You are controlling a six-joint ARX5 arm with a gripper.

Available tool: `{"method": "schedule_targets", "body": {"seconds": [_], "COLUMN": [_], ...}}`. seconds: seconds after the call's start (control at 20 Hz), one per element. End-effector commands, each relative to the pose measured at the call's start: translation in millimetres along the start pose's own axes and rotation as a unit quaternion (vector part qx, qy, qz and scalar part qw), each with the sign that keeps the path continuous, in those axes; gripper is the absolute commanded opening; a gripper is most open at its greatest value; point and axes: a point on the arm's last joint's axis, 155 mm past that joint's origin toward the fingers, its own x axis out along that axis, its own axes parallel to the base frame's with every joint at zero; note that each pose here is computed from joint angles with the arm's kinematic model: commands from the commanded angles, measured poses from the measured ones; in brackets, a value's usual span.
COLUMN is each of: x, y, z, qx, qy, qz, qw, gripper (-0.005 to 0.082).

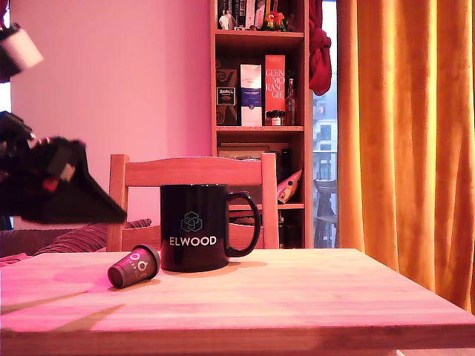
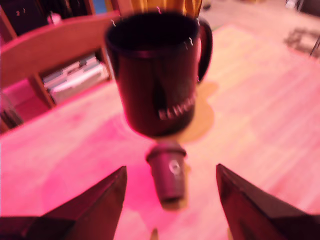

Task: Pick up the coffee capsules on the table and drop them inside the coffee cup

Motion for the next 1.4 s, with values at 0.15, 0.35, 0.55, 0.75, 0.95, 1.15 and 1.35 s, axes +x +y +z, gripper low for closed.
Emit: {"method": "schedule_targets", "body": {"seconds": [0.15,0.35,0.55,0.75,0.95,1.15,1.35], "x": [6,17,29,42,58,68,68], "y": [-1,-4,-3,-3,-2,-2,-6], "z": [-14,-21,-32,-38,-41,-45,-46], "qx": [0.006,0.010,0.011,0.012,0.011,0.009,0.008], "qy": [0.011,0.013,0.018,0.021,0.031,0.040,0.042], "qz": [-0.017,-0.027,-0.027,-0.031,-0.036,-0.037,-0.049], "qw": [0.9998,0.9995,0.9994,0.9992,0.9988,0.9984,0.9979], "gripper": [0.0517,0.0517,0.0517,0.0517,0.0517,0.0515,0.0515]}}
